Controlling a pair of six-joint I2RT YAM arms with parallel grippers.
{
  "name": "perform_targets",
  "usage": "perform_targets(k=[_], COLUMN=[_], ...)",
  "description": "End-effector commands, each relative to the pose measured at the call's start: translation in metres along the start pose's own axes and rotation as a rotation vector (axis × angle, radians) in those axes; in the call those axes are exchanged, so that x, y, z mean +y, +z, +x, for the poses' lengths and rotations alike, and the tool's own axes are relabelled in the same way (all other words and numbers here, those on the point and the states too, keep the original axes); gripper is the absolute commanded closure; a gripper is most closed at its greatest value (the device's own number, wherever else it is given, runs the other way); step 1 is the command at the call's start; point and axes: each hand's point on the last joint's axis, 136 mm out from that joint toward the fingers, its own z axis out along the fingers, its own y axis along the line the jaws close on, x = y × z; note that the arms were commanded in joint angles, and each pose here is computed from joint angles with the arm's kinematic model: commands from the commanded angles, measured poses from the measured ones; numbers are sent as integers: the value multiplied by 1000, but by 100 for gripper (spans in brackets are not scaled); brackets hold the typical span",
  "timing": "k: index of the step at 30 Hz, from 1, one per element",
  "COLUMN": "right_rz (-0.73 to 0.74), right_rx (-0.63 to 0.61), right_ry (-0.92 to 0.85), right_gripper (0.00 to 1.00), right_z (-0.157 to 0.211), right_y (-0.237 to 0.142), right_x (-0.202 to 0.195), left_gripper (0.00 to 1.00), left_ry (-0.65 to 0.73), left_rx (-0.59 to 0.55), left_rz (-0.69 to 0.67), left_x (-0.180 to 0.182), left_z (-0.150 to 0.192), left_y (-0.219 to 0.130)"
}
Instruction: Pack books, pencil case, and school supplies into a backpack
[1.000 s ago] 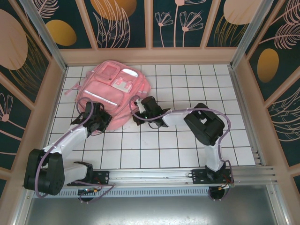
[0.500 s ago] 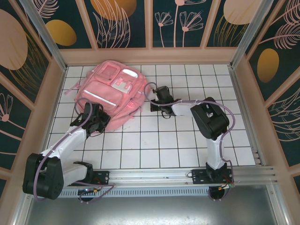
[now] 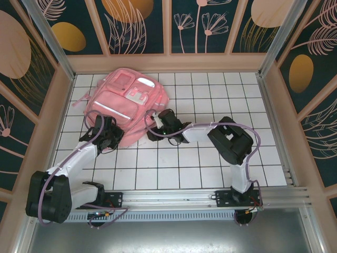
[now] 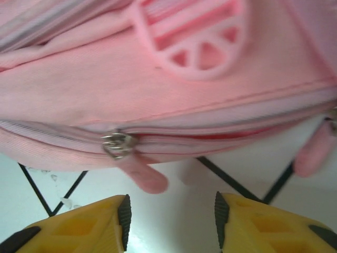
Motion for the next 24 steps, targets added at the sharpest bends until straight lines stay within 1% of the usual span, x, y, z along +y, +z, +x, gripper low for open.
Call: perform_targets(k=[1,5,14,15,17,18,20,21,24], right_rz=[52,104,112,112,112,118,128,137,162], right_rx=[-27,-5,37,41,47,49,45,40,30], right_ry=[-72,-81,-125,-125,-119,-113,-108,-105,-96], right_gripper=[50,49,50,53,64,67,79,84,92], right_z=[-15,-15,-2,0,3,4,5,5,4], right_y=[9,20,35,35,36,36,35,34,30], right_x=[2,-7,-1,-1,-2,-3,-5,-7,-13], left_gripper=[100,100,100,100,100,100,100,100,100], left_ry=[11,11,12,11,12,11,13,12,12], left_rx=[-12,-10,-8,-9,-9,-9,-7,-8,-7], left_rz=[-50,-51,-51,-51,-53,-52,-53,-52,-54], left_x=[13,14,14,14,14,14,14,13,14], left_z=[-3,-2,-2,-3,-2,-3,-2,-2,-2], left_y=[3,3,4,4,4,4,5,5,5])
